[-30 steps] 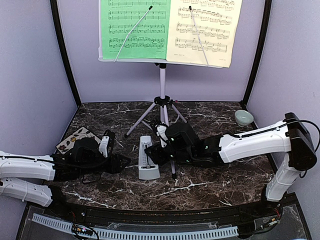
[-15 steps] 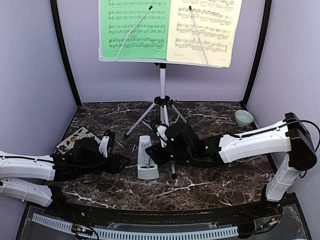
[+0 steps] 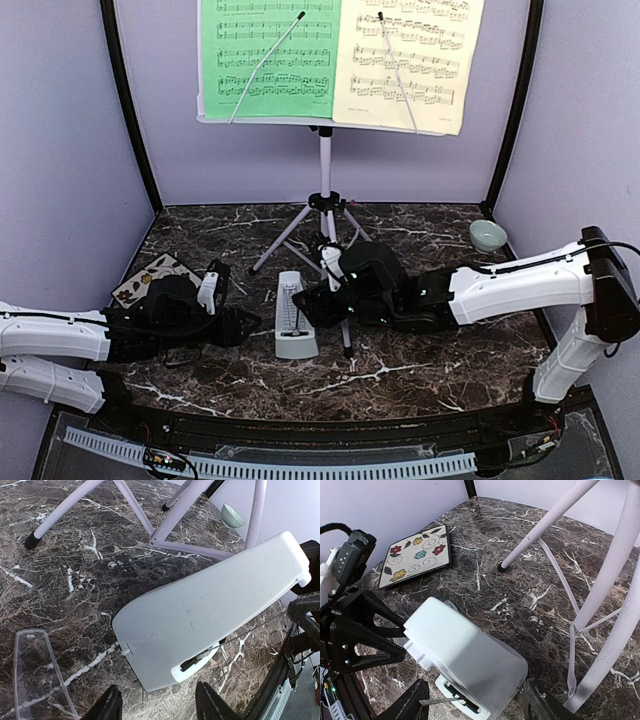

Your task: Set up the instrument practice props

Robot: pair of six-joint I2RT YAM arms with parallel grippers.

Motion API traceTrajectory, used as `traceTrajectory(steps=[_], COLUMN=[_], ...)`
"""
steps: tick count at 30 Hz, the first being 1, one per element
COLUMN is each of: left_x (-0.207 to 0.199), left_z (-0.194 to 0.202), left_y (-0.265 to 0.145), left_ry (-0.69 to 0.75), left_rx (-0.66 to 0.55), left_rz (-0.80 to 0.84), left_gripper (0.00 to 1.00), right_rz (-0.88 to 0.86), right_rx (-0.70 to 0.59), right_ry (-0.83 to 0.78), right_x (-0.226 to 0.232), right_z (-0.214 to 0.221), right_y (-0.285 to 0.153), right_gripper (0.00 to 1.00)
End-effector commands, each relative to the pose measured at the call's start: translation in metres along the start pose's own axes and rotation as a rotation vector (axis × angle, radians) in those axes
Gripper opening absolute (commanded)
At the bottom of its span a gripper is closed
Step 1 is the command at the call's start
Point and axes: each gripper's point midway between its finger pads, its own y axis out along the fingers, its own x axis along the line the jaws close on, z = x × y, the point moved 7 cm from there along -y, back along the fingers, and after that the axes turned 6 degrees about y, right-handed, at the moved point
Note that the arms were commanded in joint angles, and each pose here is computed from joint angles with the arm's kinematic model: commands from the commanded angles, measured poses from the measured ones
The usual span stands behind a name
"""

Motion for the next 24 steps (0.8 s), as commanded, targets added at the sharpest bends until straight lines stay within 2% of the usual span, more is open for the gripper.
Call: traceTrajectory(steps=[1, 9, 24], left_x=[-0.001, 0.000, 0.003], left_z=[-0.002, -0.001, -0.008], left_y=[-0.003, -0.005, -0.004], left_ry=[0.013, 0.014, 0.011], left_rx=[-0.012, -0.014, -0.017], left_rz=[-0.002, -0.012, -0.038], left_gripper=[0.52, 0.52, 0.53], right_rz=[0.054, 0.156, 0.396], right_rx=[-0.021, -0.010, 0.043], right_ry=[0.018, 0.044, 0.085], right_x=[-0.003, -0.027, -0.112], right_z=[-0.009, -0.001, 0.016], right_y=[-0.004, -0.022, -0.060], right_gripper=[0.64, 0.64, 0.66])
